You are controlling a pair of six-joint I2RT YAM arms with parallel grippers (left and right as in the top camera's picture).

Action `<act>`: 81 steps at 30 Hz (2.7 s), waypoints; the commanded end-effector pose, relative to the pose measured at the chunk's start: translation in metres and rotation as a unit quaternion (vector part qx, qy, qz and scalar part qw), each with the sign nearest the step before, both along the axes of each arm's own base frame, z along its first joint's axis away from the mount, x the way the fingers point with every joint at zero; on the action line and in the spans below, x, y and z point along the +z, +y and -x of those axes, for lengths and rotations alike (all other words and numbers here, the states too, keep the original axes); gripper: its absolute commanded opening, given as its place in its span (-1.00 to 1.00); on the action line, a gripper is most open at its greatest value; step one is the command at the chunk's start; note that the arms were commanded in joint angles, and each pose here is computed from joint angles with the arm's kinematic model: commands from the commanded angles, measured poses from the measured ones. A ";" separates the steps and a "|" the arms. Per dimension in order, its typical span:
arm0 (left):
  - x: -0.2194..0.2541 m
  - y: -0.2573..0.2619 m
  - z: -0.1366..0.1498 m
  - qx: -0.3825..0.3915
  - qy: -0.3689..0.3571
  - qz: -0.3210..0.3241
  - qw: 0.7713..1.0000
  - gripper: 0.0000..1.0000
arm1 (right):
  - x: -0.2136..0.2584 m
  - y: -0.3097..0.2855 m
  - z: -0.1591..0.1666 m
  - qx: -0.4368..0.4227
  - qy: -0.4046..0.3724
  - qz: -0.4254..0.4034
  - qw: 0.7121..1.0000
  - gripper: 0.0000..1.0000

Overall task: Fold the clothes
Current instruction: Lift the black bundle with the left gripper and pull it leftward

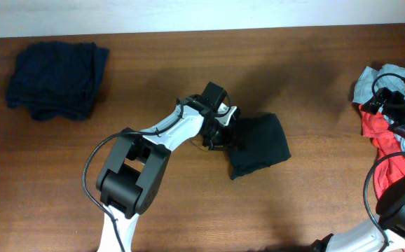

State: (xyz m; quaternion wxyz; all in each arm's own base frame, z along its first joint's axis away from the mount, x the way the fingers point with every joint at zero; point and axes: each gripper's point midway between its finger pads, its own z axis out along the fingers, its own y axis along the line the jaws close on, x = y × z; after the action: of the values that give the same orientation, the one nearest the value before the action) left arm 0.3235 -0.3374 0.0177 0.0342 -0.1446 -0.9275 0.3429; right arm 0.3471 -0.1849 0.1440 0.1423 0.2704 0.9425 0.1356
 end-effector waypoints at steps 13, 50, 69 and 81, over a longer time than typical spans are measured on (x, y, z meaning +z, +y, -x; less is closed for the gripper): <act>-0.040 0.041 -0.039 0.043 -0.109 -0.151 0.981 -0.09 | 0.003 -0.003 0.000 -0.005 0.000 0.007 1.000 0.97; 0.032 0.205 -0.134 0.102 -0.189 -0.391 0.895 0.25 | 0.003 -0.003 0.000 -0.005 0.000 0.007 1.000 0.97; 0.003 0.156 -0.048 0.105 0.048 -0.203 0.972 0.64 | 0.003 -0.003 0.000 -0.005 0.000 0.007 1.000 0.97; -0.026 0.149 -0.018 0.131 0.099 -0.217 0.962 0.74 | 0.003 -0.003 0.000 -0.005 0.000 0.007 1.000 0.97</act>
State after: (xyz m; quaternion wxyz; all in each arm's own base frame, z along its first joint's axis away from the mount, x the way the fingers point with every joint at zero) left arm 0.3581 -0.1806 0.0091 0.0819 0.0086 -0.9859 0.1457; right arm 0.3475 -0.1851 0.1441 0.1432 0.2698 0.9425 0.1352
